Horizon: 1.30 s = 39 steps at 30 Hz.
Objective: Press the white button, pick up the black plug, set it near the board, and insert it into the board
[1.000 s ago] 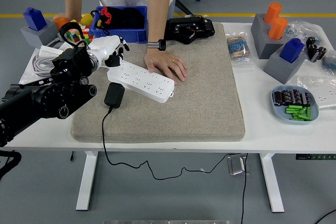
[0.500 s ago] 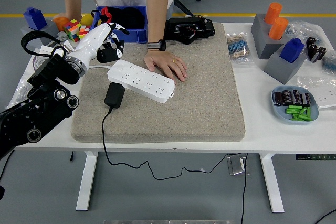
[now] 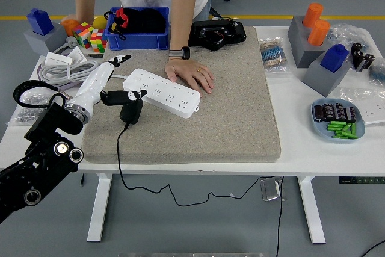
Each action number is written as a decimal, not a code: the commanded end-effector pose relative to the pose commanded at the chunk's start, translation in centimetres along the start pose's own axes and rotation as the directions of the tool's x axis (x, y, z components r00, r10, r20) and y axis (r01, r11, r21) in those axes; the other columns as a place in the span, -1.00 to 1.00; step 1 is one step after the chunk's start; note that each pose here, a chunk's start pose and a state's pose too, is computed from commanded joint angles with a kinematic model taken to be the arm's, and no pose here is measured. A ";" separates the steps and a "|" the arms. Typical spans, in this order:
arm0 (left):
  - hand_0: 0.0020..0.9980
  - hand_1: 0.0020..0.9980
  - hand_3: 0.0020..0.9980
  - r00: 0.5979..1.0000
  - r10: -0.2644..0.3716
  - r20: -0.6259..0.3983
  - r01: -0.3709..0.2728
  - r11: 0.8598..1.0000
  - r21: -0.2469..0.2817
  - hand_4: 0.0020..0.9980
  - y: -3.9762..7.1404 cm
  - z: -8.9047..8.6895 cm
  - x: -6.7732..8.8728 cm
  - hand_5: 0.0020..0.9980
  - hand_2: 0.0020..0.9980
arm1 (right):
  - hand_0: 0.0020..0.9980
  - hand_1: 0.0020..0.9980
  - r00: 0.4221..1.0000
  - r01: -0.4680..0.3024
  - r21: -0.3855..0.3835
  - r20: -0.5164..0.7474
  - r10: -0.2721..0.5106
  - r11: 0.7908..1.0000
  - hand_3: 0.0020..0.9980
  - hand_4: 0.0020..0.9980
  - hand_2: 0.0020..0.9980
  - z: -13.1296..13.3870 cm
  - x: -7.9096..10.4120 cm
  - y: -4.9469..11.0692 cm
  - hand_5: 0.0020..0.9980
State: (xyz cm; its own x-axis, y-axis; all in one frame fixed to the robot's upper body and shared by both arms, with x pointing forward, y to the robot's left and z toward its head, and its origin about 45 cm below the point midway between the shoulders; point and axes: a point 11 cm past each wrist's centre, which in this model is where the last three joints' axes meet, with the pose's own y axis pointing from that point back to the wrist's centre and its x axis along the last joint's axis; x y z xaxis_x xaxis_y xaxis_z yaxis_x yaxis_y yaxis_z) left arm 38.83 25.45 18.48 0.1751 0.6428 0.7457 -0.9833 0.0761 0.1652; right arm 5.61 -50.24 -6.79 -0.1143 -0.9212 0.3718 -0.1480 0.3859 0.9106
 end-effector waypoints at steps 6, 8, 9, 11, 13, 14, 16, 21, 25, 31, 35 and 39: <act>0.85 1.00 1.00 1.000 0.000 0.019 -0.001 0.997 0.072 1.00 0.4 -1.6 -1.3 0.19 1.00 | 0.54 0.36 1.000 0.000 0.001 -0.007 0.000 1.000 0.24 0.33 0.32 -0.1 0.0 0.0 -0.13; 0.85 1.00 1.00 0.998 0.003 0.055 -0.008 0.996 0.087 1.00 0.4 -1.8 -1.6 0.19 1.00 | 0.54 0.36 1.000 0.001 0.001 -0.009 -0.001 1.000 0.24 0.33 0.32 -0.1 0.0 0.0 -0.13; 0.85 1.00 1.00 0.998 0.003 0.068 -0.009 0.996 0.089 1.00 0.4 -1.9 -1.7 0.19 1.00 | 0.54 0.36 1.000 0.001 0.001 -0.010 -0.001 1.000 0.24 0.33 0.32 -0.1 0.0 0.0 -0.13; 0.82 0.96 1.00 0.995 -0.004 0.097 -0.006 0.995 0.105 1.00 0.4 -2.2 -2.2 -0.02 1.00 | 0.54 0.36 1.000 0.001 0.003 -0.010 -0.001 1.000 0.24 0.33 0.32 -0.2 0.0 0.0 -0.13; 0.82 0.96 1.00 0.993 -0.005 0.118 -0.008 0.993 0.116 1.00 0.5 -2.5 -2.4 -0.02 1.00 | 0.54 0.36 1.000 0.001 0.004 -0.011 0.000 1.000 0.24 0.33 0.32 -0.2 0.0 0.0 -0.13; 0.82 0.96 1.00 0.990 -0.003 0.138 -0.013 0.993 0.119 1.00 0.4 -2.6 -2.4 -0.02 1.00 | 0.54 0.36 1.000 0.000 0.003 -0.011 0.000 1.000 0.24 0.33 0.32 -0.2 0.0 0.0 -0.13; 0.82 0.96 1.00 0.984 0.003 0.179 -0.025 0.992 0.120 1.00 0.4 -2.7 -2.5 -0.02 1.00 | 0.54 0.36 1.000 0.000 0.000 -0.015 0.000 1.000 0.24 0.33 0.32 -0.1 0.1 0.0 -0.13; 0.80 0.93 0.99 0.974 0.000 0.225 -0.027 0.993 0.118 1.00 0.4 -2.7 -3.1 -0.20 0.97 | 0.54 0.36 1.000 0.001 -0.003 -0.016 -0.001 1.000 0.24 0.33 0.32 0.1 0.0 0.0 -0.13; 0.74 0.87 0.95 0.968 -0.011 0.252 -0.019 0.993 0.113 1.00 0.3 -2.6 -3.8 -0.26 0.95 | 0.54 0.36 1.000 0.002 -0.004 -0.017 -0.002 1.000 0.24 0.33 0.32 0.2 0.0 0.0 -0.13; 0.69 0.81 0.86 0.962 -0.017 0.273 -0.015 0.993 0.116 0.97 -0.3 -2.5 -4.1 -0.42 0.87 | 0.54 0.36 1.000 0.003 -0.005 -0.015 -0.003 1.000 0.24 0.33 0.32 0.3 -0.1 0.0 -0.13; 0.60 0.72 0.80 0.957 -0.022 0.289 -0.014 0.992 0.123 0.91 -0.6 -2.6 -4.1 -0.55 0.79 | 0.54 0.36 1.000 0.003 -0.004 -0.011 -0.003 1.000 0.23 0.33 0.32 0.2 -0.2 0.0 -0.13; 0.60 0.72 0.80 0.954 -0.036 0.299 -0.007 0.990 0.143 0.91 -0.8 -2.9 -4.4 -0.55 0.79 | 0.54 0.36 1.000 0.004 -0.005 -0.010 -0.004 1.000 0.23 0.33 0.32 0.3 -0.2 0.0 -0.13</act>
State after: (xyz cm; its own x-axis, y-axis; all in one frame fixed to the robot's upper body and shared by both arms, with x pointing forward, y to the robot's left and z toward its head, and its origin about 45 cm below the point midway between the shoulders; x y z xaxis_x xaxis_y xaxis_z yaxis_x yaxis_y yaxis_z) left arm 38.69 24.76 13.24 0.2174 0.3827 0.8979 -0.9674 -0.0380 0.2504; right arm 5.34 -50.01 -6.95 -0.1036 -0.9234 0.3696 -0.1431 0.3815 0.9132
